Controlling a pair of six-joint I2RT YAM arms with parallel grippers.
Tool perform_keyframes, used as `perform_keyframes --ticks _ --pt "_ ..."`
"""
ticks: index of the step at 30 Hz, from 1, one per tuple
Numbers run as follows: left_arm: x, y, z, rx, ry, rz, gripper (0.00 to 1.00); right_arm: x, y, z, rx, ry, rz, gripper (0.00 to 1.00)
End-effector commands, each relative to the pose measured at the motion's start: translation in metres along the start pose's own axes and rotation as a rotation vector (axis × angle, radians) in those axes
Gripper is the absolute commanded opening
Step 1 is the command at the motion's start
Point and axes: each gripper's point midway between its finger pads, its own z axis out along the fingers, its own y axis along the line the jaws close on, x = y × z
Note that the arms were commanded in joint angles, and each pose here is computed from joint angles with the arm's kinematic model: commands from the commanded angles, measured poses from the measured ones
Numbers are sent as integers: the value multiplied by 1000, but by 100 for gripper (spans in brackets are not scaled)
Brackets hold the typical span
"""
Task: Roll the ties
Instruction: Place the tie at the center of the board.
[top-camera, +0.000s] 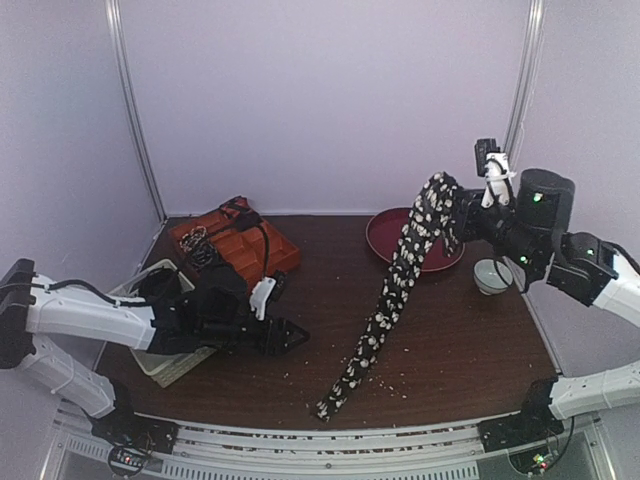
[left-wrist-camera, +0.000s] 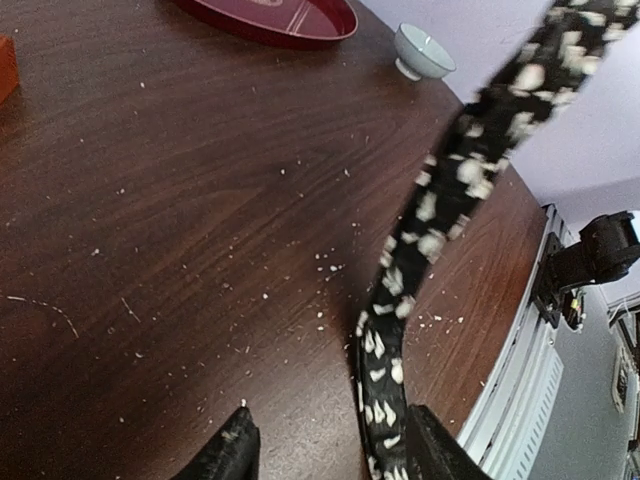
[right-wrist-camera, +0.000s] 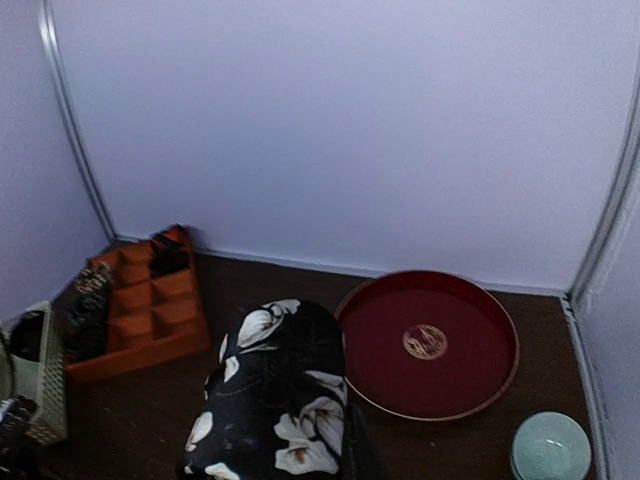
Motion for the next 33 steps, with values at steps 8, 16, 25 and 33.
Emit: perform_keyframes --ticks 8,16,25,33 --pt "19 -23 45 -33 95 -27 48 122 -121 9 455 340 -128 0" --pt "88 -50 52 7 306 -125 48 132 -128 9 465 337 -83 0" --pt "135 -55 56 -21 442 -170 48 140 -128 7 444 330 -54 0" --pt "138 -50 68 -67 440 -155 26 141 -134 5 473 330 -47 0"
